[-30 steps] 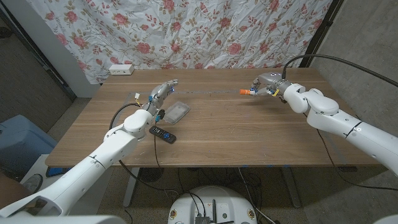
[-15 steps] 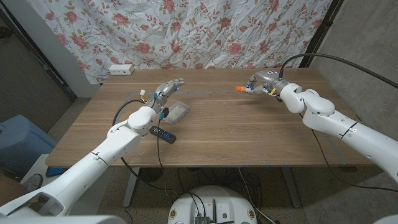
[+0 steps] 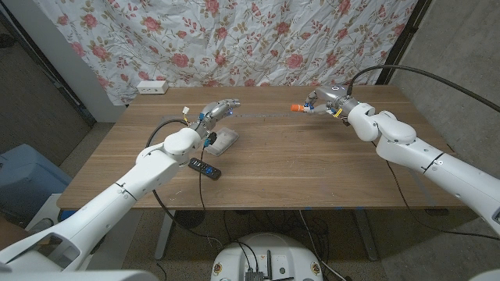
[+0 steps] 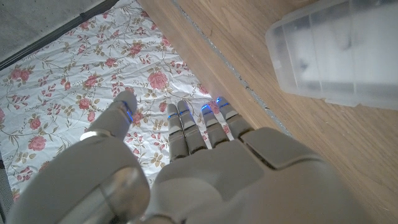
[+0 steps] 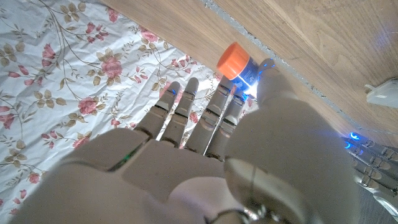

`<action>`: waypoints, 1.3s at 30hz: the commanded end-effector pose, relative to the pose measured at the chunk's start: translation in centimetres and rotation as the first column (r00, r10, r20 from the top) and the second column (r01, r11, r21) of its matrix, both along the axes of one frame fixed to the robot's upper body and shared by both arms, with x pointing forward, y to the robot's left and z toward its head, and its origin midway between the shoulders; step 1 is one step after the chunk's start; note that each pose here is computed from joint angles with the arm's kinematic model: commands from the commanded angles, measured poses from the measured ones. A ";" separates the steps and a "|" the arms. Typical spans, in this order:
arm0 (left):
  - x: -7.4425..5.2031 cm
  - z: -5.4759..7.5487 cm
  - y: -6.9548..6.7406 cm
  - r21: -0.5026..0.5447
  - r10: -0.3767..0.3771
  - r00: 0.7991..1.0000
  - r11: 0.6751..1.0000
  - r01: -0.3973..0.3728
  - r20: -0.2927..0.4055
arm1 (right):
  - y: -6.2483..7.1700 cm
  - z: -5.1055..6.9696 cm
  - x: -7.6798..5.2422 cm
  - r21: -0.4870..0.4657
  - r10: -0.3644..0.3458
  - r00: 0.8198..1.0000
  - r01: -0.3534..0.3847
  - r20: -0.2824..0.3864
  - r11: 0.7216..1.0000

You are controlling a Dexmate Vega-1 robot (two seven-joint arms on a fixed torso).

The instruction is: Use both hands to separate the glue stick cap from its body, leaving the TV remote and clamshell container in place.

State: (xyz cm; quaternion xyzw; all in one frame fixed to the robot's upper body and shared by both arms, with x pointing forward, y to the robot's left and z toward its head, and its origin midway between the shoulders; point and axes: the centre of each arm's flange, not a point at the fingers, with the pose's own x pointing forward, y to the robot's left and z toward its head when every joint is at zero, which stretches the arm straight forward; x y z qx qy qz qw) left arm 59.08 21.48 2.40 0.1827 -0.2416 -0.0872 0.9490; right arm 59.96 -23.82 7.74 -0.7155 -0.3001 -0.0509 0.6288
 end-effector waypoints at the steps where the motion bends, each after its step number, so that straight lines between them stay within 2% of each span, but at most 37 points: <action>1: -0.3 1.1 -1.3 0.056 0.000 1.000 0.998 0.001 -0.025 | 1.1 0.1 -0.1 -0.005 0.016 0.999 -0.016 0.036 1.000; 13: 0.0 2.2 -2.4 0.117 -0.054 0.999 0.992 0.054 -0.005 | 1.9 0.3 -0.2 -0.019 0.021 0.997 -0.020 0.069 1.000; 25: 0.5 2.7 -3.2 0.143 -0.101 0.995 0.985 0.098 0.008 | 2.3 0.1 -0.4 -0.020 0.022 0.996 -0.020 0.086 1.000; 39: 0.7 3.3 -4.3 0.200 -0.117 0.993 0.973 0.113 0.011 | 2.8 -0.2 -1.1 -0.038 0.034 0.992 -0.029 0.120 0.999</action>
